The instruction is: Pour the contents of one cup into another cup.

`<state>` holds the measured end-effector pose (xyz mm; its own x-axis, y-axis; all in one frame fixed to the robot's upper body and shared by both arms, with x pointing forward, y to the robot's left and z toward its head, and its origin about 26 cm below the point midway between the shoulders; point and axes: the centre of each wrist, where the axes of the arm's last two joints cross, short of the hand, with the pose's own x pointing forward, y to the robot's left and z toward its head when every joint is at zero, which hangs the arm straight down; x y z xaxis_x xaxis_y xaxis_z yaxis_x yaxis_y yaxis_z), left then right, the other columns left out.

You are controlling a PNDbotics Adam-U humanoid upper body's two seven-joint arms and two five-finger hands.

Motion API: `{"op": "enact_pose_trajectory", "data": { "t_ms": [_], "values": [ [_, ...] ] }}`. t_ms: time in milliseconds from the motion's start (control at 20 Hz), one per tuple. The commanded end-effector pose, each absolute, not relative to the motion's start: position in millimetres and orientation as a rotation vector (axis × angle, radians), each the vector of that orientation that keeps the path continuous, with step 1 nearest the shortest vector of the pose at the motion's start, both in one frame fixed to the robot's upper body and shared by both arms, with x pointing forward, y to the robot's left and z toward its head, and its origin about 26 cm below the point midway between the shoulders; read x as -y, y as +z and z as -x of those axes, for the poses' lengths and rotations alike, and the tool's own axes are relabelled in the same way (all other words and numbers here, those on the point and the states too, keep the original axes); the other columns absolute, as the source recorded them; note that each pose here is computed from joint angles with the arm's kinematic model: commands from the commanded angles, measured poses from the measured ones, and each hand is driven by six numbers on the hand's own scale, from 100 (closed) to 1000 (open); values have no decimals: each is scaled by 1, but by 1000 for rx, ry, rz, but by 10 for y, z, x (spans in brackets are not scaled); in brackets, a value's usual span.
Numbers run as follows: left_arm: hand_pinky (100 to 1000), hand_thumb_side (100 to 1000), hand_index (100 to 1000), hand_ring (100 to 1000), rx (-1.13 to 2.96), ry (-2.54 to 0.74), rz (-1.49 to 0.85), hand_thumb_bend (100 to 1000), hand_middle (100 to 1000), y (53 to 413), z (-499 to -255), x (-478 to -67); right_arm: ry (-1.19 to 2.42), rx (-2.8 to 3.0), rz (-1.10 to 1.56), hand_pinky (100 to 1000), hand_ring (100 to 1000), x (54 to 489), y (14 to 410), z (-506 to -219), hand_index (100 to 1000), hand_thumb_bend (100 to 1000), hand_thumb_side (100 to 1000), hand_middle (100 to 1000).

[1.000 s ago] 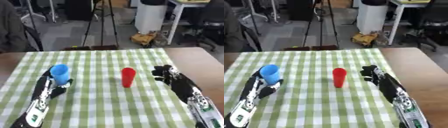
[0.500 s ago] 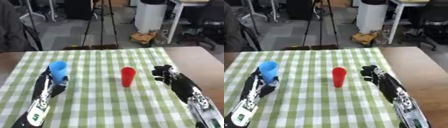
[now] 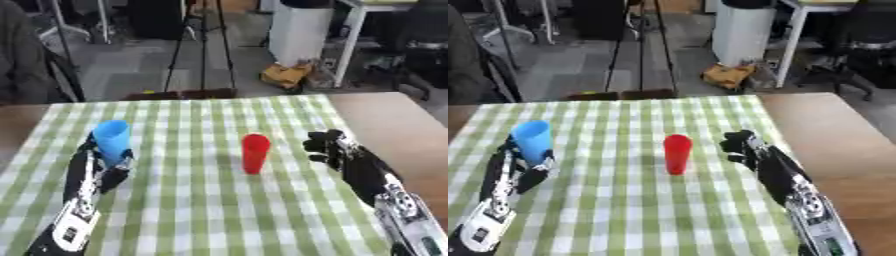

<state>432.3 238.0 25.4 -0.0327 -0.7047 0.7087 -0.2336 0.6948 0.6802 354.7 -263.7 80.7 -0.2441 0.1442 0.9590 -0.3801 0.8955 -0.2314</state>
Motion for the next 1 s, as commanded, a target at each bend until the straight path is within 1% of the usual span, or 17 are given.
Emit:
{"op": "enact_pose_trajectory", "data": {
  "t_ms": [50,350,700,950,1000],
  "values": [
    [516,305,791,580,1656,-425,-787,100,656,424,-4374,-2386,512,1778,-172,875,873,2643,899,-3576,873,100,990,760],
    [507,288,777,564,1719,-418,-776,100,635,550,-4346,-2414,512,1779,-170,875,872,2649,898,-3578,873,100,988,760],
    [486,239,744,528,1824,-419,-772,100,591,788,-4254,-2476,521,1778,-162,874,872,2660,900,-3584,873,100,963,760],
    [487,222,737,525,1893,-456,-739,100,582,974,-4126,-2521,541,1774,-146,874,871,2683,903,-3602,873,100,911,760],
    [487,219,735,524,1903,-466,-732,100,579,1009,-4093,-2533,550,1773,-140,872,870,2691,903,-3609,872,100,869,760]
  ]
}}
